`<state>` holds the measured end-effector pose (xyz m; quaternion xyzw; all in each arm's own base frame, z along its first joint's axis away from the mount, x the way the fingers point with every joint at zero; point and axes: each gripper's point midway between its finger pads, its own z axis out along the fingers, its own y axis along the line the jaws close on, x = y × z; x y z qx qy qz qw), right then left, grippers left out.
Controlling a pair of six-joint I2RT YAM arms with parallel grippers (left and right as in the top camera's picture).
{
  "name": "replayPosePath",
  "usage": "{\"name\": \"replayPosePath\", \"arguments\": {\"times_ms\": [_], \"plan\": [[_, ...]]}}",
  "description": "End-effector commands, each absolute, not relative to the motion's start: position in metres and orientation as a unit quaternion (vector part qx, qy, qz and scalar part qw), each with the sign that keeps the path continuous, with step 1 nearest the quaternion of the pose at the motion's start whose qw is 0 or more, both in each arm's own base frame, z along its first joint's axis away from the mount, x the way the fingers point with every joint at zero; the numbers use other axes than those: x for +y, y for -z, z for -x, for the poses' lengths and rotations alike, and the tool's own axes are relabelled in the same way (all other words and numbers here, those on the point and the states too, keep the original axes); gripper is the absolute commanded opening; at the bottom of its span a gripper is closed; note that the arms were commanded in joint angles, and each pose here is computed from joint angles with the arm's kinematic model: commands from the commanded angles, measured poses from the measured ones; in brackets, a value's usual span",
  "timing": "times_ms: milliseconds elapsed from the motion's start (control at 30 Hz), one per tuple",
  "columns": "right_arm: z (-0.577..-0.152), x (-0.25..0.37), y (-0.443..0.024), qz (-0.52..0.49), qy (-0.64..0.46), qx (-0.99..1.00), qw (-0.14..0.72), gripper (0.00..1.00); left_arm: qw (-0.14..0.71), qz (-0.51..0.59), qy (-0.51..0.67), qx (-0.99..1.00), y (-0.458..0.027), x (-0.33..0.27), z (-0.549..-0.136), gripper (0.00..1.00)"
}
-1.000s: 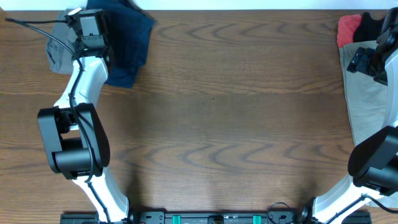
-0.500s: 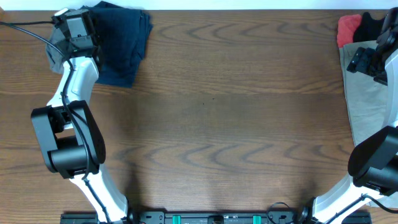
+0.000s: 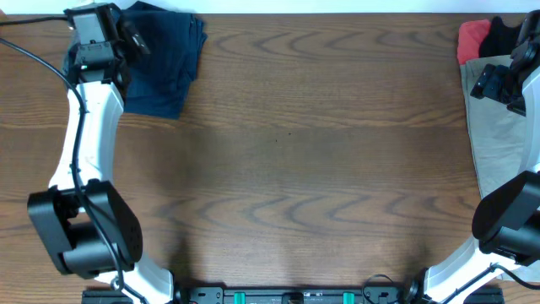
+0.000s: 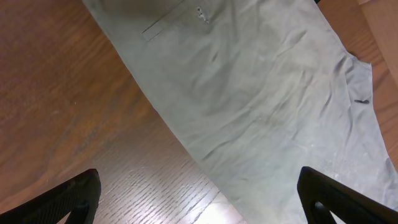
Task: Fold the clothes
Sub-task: 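Lay the shorts on the grey trousers and retract the left gripper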
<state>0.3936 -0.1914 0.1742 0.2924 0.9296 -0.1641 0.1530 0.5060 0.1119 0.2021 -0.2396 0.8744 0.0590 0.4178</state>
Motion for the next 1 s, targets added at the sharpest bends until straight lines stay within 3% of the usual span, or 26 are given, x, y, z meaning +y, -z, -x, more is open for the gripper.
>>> {"name": "replayPosePath", "arguments": {"times_ms": [0,167,533,767,967], "plan": [[-0.394,-0.192,-0.175,-0.297,0.168,0.927,0.155,0.99,0.406,0.213,0.079,0.885,-0.220,0.062,-0.501,0.98],[-0.394,-0.193,-0.175,-0.299,0.169,0.927,0.155,0.99,0.361,0.179,0.169,0.900,-0.238,0.021,-0.465,0.98],[-0.393,-0.194,-0.175,-0.300,0.169,0.926,0.154,0.99,0.338,0.160,0.170,0.912,-0.281,-0.002,-0.341,0.98],[-0.394,-0.193,-0.175,-0.298,0.168,0.927,0.155,0.99,0.314,0.166,0.169,0.919,-0.266,-0.014,-0.255,0.98],[-0.394,-0.194,-0.175,-0.300,0.169,0.926,0.155,0.99,0.234,0.185,0.166,0.940,-0.244,-0.024,-0.188,0.98]]}}
